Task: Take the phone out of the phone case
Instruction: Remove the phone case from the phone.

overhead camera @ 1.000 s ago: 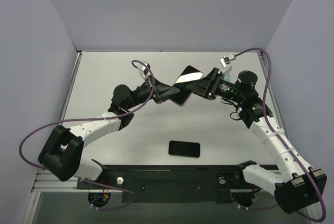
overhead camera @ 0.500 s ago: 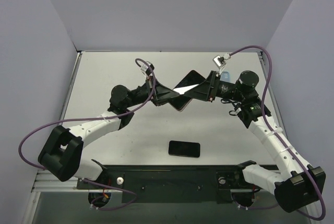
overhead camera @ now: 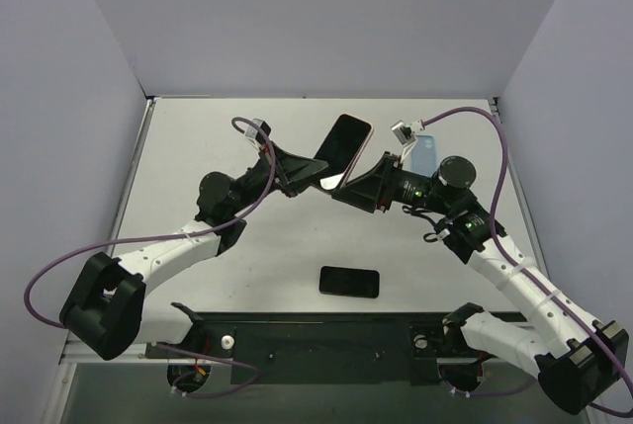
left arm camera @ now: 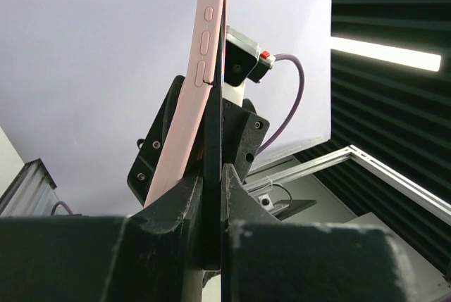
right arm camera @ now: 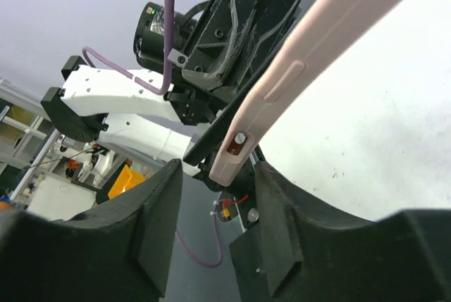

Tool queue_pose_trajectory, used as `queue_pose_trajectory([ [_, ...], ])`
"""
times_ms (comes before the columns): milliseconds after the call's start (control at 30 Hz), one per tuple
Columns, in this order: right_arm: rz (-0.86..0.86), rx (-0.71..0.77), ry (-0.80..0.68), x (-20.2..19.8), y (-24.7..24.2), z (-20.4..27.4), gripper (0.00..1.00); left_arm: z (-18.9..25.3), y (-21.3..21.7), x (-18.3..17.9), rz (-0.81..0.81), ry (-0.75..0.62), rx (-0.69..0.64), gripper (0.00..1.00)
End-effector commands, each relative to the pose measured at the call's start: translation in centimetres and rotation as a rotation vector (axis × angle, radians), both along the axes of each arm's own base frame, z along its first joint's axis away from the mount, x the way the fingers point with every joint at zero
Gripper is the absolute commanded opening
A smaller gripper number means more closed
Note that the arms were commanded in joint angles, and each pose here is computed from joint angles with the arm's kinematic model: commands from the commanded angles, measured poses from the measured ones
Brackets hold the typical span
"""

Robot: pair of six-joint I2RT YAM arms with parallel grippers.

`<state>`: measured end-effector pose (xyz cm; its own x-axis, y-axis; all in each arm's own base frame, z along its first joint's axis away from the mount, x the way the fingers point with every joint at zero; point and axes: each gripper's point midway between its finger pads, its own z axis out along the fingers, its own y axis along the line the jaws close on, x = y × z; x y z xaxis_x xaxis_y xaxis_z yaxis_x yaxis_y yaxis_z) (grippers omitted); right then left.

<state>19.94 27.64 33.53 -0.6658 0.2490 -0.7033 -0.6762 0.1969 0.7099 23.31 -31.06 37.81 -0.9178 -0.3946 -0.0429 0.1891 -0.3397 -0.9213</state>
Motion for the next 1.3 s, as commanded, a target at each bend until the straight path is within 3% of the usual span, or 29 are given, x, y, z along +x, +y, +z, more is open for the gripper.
queue_pose_trajectory([
  [0,-0.030,0.080,-0.093,0.6,0.1,2.4,0.43,4.5,2.0,-0.7,0.071,-0.085,-0.131,0.00],
  [367,-0.117,-0.004,-0.054,2.2,0.1,1.0,0.26,5.3,2.1,-1.0,0.060,-0.092,-0.152,0.00],
  [567,-0.240,0.057,0.059,4.5,0.1,1.6,0.23,4.8,1.7,-1.5,0.054,-0.097,-0.132,0.00],
  [700,-0.335,0.119,0.065,5.6,-0.6,2.5,0.10,4.0,1.0,-2.0,0.040,-0.109,-0.086,0.00],
  [733,-0.352,0.120,0.061,5.7,-0.7,2.6,0.02,3.8,0.8,-2.1,0.042,-0.119,-0.066,0.00],
  [933,-0.704,-0.243,0.058,9.2,-6.4,-3.2,0.00,4.2,1.1,-4.4,-0.022,-0.238,-0.019,0.00],
  [1100,-0.971,-0.409,0.033,10.9,-12.0,-5.6,0.00,5.9,1.9,-8.2,-0.159,-0.349,-0.062,0.00],
  [1200,-1.170,-0.580,0.034,11.2,-17.1,-6.2,0.00,4.8,1.8,-9.3,-0.215,-0.370,0.025,0.00],
  [1267,-1.284,-0.687,0.028,10.9,-20.5,-5.8,0.00,2.5,1.4,-9.4,-0.204,-0.408,0.169,0.00],
])
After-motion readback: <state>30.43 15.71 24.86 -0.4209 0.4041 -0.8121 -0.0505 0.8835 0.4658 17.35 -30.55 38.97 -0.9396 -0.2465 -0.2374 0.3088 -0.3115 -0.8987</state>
